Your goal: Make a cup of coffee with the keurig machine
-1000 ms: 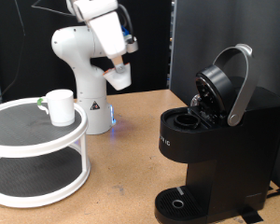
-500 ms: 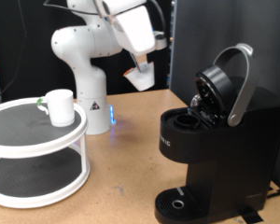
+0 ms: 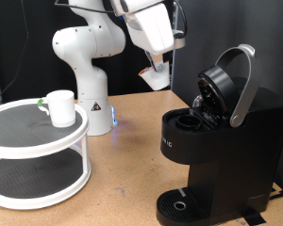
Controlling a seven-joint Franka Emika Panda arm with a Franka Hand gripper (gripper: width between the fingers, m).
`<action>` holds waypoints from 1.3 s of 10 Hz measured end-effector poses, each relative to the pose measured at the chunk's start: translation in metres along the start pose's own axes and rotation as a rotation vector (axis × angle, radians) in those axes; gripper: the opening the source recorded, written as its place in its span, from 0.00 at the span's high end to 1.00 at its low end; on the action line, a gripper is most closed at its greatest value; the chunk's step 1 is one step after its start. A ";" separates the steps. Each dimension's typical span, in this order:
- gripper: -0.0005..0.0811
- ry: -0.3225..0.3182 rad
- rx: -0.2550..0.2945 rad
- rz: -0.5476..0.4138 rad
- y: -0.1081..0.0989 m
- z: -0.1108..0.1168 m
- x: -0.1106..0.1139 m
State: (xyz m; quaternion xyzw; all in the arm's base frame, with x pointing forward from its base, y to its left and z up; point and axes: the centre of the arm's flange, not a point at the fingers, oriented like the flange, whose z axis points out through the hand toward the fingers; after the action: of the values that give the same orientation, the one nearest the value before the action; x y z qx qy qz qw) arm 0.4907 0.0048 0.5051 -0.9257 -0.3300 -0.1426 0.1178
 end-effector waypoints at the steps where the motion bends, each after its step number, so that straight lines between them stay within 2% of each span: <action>1: 0.92 -0.001 0.001 -0.001 0.000 0.000 0.000; 4: 0.92 0.053 0.026 0.026 -0.002 0.001 0.004; 6: 0.92 0.065 0.031 0.022 -0.007 0.003 0.009; 13: 0.92 -0.021 0.064 -0.074 -0.037 0.047 0.028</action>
State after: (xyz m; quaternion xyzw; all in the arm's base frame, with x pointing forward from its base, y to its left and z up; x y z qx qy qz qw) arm 0.4962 0.0638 0.4750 -0.9101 -0.3697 -0.1264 0.1385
